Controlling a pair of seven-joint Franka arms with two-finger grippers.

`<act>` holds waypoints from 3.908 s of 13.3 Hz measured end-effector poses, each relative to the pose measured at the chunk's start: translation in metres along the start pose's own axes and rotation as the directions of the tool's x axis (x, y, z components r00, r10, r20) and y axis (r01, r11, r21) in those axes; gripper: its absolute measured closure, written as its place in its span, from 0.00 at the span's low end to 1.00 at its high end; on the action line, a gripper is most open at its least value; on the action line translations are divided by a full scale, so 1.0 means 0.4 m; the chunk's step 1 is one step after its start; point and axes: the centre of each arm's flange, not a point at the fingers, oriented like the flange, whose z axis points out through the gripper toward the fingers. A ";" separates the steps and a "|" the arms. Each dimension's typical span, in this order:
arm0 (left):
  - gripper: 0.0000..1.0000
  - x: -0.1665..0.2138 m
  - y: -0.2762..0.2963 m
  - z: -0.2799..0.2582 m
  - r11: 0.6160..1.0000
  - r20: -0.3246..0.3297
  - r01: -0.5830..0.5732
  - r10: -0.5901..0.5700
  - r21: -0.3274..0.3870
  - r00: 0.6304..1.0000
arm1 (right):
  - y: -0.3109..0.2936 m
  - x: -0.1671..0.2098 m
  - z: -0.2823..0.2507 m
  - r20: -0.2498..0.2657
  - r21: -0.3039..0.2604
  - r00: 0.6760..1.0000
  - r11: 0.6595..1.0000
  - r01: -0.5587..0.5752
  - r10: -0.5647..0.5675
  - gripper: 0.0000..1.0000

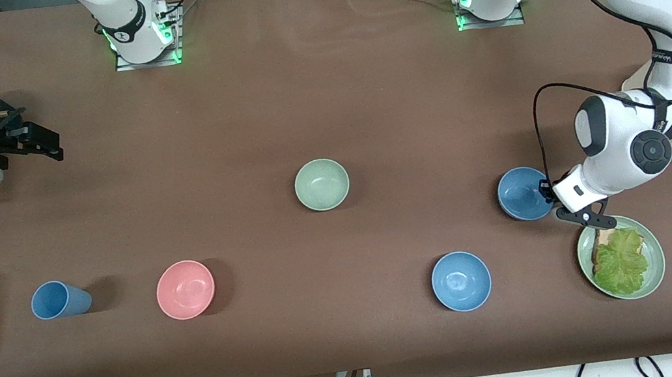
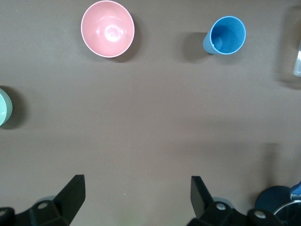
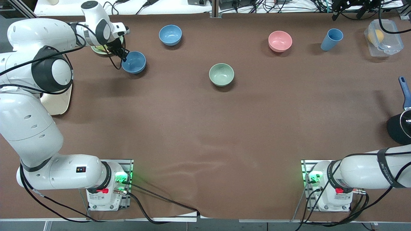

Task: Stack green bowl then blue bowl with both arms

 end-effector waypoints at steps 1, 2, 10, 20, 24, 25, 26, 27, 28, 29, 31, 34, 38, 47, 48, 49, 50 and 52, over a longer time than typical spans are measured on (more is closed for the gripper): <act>0.95 0.008 0.023 -0.025 1.000 0.000 -0.014 0.014 -0.001 1.000 | 0.000 0.000 0.001 0.001 0.001 1.000 1.000 0.000 0.000 0.01; 0.95 0.018 0.054 -0.056 1.000 0.000 -0.031 0.031 -0.001 1.000 | 0.000 0.001 0.001 0.001 0.001 1.000 1.000 0.001 -0.001 0.01; 0.95 0.121 0.700 -0.281 0.991 0.044 0.117 -0.114 -0.072 0.993 | -0.001 0.001 0.002 0.002 0.003 1.000 1.000 0.002 -0.002 0.01; 0.95 0.145 1.161 -0.095 0.963 0.033 0.250 -0.248 -0.101 0.968 | -0.001 0.005 0.009 0.007 0.003 1.000 1.000 0.003 -0.003 0.01; 0.89 0.154 1.169 -0.041 0.958 0.024 0.265 -0.264 -0.106 0.964 | -0.002 0.005 0.009 0.007 0.004 1.000 1.000 0.003 -0.003 0.01; 0.81 0.155 1.168 -0.030 0.957 0.027 0.271 -0.270 -0.104 0.962 | -0.002 0.005 0.009 0.007 0.005 1.000 1.000 0.003 -0.003 0.01; 0.70 0.155 1.170 -0.024 0.955 0.028 0.278 -0.277 -0.107 0.961 | -0.002 0.005 0.009 0.007 0.005 1.000 1.000 0.003 -0.003 0.01; 0.59 0.155 1.177 -0.026 0.951 0.030 0.284 -0.282 -0.120 0.959 | -0.002 0.005 0.009 0.007 0.005 1.000 1.000 0.003 -0.003 0.01; 0.46 0.157 1.183 -0.033 0.950 0.029 0.286 -0.285 -0.129 0.958 | -0.002 0.005 0.009 0.007 0.005 1.000 1.000 0.003 -0.003 0.01; 0.35 0.162 1.185 -0.046 0.948 0.021 0.287 -0.287 -0.135 0.958 | -0.002 0.005 0.009 0.007 0.005 1.000 1.000 0.003 -0.003 0.01; 0.13 0.173 1.165 -0.097 0.946 0.008 0.295 -0.296 -0.132 0.955 | -0.002 0.005 0.009 0.007 0.005 1.000 1.000 0.003 -0.003 0.01; 0.00 0.178 1.028 -0.262 0.933 0.027 0.355 -0.354 -0.052 0.935 | -0.003 0.005 0.009 0.007 0.006 1.000 1.000 0.003 -0.003 0.01; 0.00 0.089 0.757 -0.536 0.914 0.126 0.400 -0.406 0.069 0.905 | -0.003 0.005 0.009 0.007 0.006 1.000 1.000 0.003 -0.003 0.01; 0.00 -0.175 0.142 -0.829 0.943 0.091 0.331 -0.329 -0.007 0.940 | -0.003 0.005 0.009 0.007 0.006 1.000 1.000 0.003 -0.003 0.01; 0.00 -0.202 0.153 -0.829 0.945 0.089 0.328 -0.325 -0.009 0.941 | -0.003 0.005 0.009 0.007 0.006 1.000 1.000 0.003 -0.003 0.01; 0.00 -0.226 0.167 -0.829 0.946 0.061 0.325 -0.324 -0.004 0.944 | -0.003 0.005 0.009 0.007 0.006 1.000 1.000 0.003 -0.003 0.01; 0.00 -0.247 0.179 -0.828 0.946 0.016 0.324 -0.324 0.003 0.946 | -0.003 0.005 0.010 0.007 0.006 1.000 1.000 0.003 -0.003 0.01; 0.00 -0.282 0.224 -0.840 0.953 -0.040 0.302 -0.301 0.024 0.953 | -0.002 0.005 0.010 0.007 0.006 1.000 1.000 0.003 -0.003 0.01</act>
